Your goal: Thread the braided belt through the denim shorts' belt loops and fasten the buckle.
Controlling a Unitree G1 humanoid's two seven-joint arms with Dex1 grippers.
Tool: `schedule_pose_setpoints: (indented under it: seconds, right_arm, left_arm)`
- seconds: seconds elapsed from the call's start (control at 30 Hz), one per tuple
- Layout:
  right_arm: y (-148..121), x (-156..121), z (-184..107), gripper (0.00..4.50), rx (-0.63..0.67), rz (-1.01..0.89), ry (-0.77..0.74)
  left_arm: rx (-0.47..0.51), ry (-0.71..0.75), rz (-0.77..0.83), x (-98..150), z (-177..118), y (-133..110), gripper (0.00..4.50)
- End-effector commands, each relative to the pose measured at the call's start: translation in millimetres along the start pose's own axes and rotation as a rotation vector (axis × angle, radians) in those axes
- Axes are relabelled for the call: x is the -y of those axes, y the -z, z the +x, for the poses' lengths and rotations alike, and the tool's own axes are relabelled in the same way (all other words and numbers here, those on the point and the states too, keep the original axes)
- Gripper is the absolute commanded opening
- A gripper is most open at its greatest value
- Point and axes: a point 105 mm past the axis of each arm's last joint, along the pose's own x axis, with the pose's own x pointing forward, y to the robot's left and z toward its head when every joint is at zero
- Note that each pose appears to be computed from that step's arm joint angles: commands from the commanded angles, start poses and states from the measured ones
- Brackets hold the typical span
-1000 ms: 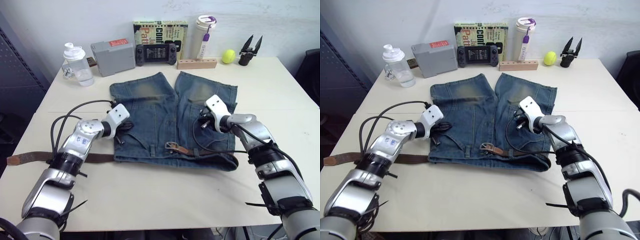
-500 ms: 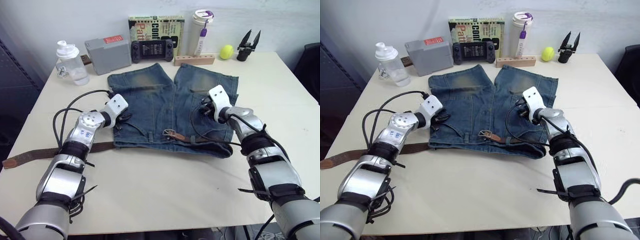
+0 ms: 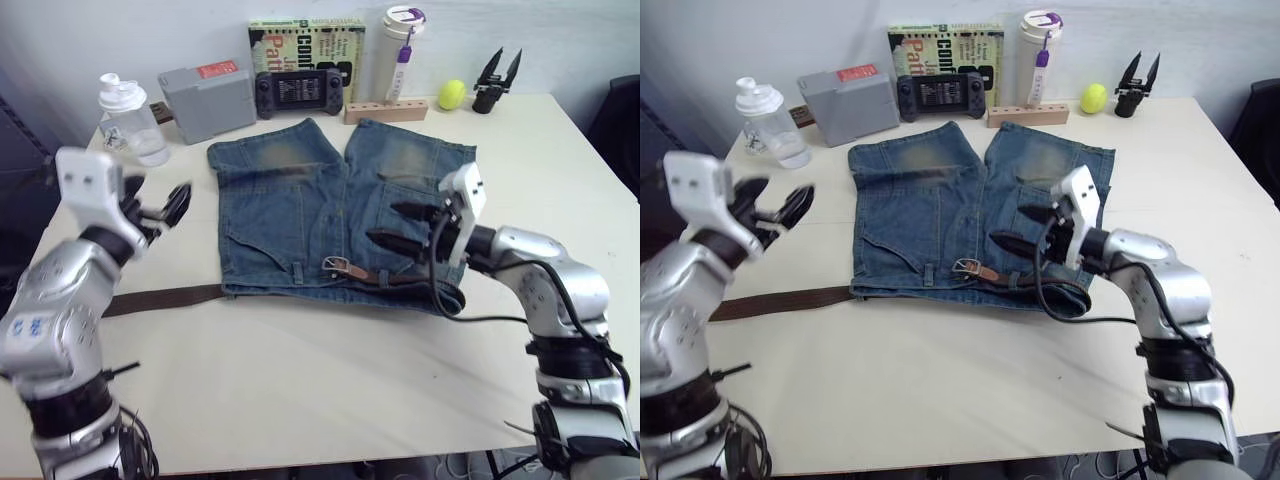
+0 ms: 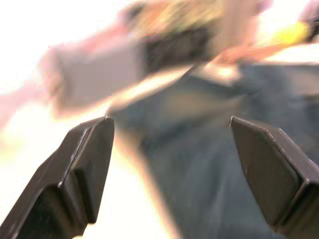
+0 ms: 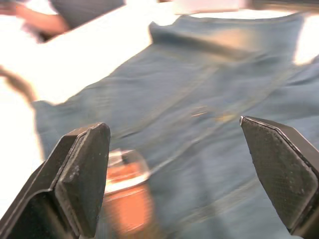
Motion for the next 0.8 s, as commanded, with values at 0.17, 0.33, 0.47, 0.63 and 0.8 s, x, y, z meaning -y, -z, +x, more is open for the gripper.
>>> schedule_pose_setpoints:
  seconds: [0.17,0.33,0.47,0.63,0.8]
  right_arm:
    - [4,-28,-14,4.48,-0.048,-0.09,-0.11]
    - [17,-31,-14,4.48,-0.081,-0.097,-0.093]
    - [22,-36,-12,4.48,-0.082,-0.092,-0.091]
    - [19,-39,-11,4.48,-0.065,-0.085,-0.076]
    - [14,-41,-9,4.48,-0.045,-0.072,-0.072]
  left_arm:
    - [-0.078,-0.324,-0.308,-56,-40,21,4.27]
    - [-0.156,-0.424,-0.51,-59,-38,46,4.27]
    - [-0.218,-0.458,-0.62,-56,-22,57,4.27]
    - [-0.349,-0.505,-0.676,-51,-13,87,4.27]
    - [-0.404,-0.563,-0.691,-55,-15,106,4.27]
